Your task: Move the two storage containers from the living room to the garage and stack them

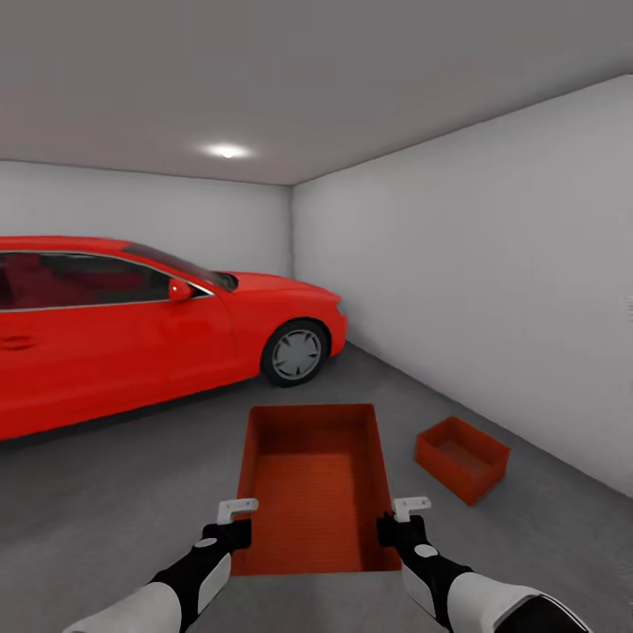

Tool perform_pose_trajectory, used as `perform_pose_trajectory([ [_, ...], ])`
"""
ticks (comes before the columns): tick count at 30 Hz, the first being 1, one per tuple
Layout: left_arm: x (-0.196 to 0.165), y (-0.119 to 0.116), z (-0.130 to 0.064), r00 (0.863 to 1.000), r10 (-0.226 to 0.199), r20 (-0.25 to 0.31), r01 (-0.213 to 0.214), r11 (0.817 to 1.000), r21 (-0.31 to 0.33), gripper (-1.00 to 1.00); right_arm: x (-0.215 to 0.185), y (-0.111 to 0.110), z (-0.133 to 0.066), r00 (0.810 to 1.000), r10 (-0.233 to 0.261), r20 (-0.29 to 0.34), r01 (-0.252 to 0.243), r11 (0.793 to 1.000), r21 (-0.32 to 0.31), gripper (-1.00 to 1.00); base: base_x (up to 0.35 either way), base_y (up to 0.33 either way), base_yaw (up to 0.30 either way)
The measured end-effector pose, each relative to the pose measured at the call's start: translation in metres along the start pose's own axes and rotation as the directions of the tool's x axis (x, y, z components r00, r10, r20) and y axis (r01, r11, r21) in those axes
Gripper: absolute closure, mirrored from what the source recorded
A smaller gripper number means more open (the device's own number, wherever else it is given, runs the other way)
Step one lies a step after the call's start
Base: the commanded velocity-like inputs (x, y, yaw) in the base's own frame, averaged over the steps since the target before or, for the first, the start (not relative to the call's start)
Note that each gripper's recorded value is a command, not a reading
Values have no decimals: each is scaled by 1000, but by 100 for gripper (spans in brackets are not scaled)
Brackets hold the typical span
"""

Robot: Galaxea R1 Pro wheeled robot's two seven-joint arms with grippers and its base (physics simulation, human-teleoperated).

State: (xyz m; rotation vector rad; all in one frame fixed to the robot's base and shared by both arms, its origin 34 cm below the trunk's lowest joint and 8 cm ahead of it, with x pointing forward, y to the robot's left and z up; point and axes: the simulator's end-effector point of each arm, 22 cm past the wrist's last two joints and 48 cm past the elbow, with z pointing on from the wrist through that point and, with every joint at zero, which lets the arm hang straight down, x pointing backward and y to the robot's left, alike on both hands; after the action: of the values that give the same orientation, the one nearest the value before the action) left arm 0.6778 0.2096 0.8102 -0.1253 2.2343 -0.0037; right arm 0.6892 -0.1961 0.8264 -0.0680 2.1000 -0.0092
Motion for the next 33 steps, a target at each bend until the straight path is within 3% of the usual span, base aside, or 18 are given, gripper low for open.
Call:
perform_pose_trajectory([
  [33, 0, 0, 0, 1000, 1, 0, -1, 1000, 0, 100, 0, 0, 0, 1000, 1, 0, -1, 1000, 0, 100, 322, 158, -9],
])
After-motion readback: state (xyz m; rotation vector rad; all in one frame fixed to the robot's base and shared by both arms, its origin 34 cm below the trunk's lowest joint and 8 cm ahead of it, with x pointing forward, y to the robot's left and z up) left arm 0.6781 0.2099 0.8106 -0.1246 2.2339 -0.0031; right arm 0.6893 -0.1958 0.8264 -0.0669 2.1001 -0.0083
